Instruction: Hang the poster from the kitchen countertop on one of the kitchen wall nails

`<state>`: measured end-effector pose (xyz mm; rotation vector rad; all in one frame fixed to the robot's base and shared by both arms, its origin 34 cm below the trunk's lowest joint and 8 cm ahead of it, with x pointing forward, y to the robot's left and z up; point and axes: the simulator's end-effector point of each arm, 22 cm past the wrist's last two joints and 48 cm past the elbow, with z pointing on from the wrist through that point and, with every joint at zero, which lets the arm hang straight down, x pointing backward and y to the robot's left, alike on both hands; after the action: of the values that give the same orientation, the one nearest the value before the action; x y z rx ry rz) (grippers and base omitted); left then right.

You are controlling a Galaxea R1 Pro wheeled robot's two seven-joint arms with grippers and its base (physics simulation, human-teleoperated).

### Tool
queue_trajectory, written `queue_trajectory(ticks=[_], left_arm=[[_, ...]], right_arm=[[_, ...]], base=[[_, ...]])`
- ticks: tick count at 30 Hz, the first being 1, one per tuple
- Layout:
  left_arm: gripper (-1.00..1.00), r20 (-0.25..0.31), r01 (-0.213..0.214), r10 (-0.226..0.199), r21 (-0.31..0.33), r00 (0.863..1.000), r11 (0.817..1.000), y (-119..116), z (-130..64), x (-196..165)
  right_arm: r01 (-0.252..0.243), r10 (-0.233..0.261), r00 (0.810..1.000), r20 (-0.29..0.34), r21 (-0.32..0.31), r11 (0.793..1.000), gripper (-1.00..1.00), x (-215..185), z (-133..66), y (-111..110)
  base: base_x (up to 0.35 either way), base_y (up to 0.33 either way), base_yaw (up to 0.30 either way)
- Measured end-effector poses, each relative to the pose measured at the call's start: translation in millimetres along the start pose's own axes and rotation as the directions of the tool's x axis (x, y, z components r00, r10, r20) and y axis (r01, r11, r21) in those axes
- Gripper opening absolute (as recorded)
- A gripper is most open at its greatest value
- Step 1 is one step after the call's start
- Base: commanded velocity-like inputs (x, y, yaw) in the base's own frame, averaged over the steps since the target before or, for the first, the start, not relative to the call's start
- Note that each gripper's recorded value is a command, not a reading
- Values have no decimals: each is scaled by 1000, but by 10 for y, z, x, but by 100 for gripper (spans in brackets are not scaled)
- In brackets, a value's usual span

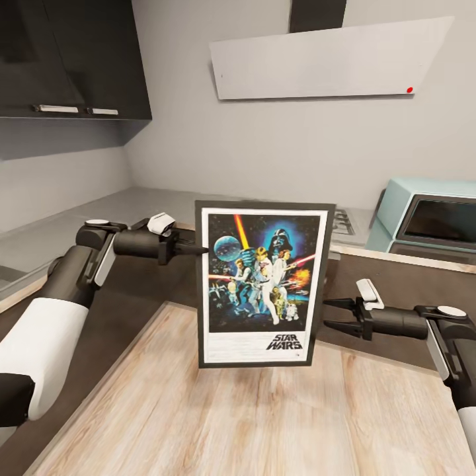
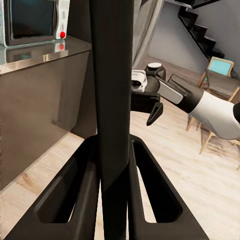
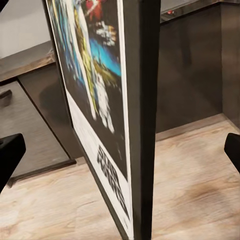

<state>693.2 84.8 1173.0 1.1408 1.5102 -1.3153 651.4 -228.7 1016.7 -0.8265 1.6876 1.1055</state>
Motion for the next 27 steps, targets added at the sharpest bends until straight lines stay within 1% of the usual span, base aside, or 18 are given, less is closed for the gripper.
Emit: queue_trajectory(ticks=[7,15,27], left_arm=[[-100,0,-1,1,-1,1000,1000,1,-5,0],[-100,-1,-1,1,-1,1000,1000,0,-5,-1],[-100,-3,-10,10,2,1000,1000,-22,7,-16]], right_arm=[[0,0,1000,1,-1,1000,100,-3,0,1],[-2,3,999,50,-29,1000,100,-104,5,61],[-2,4,998,56,-34,999,100,-113,14,70]], base=[[0,0,0],[0,0,0],[0,0,0]])
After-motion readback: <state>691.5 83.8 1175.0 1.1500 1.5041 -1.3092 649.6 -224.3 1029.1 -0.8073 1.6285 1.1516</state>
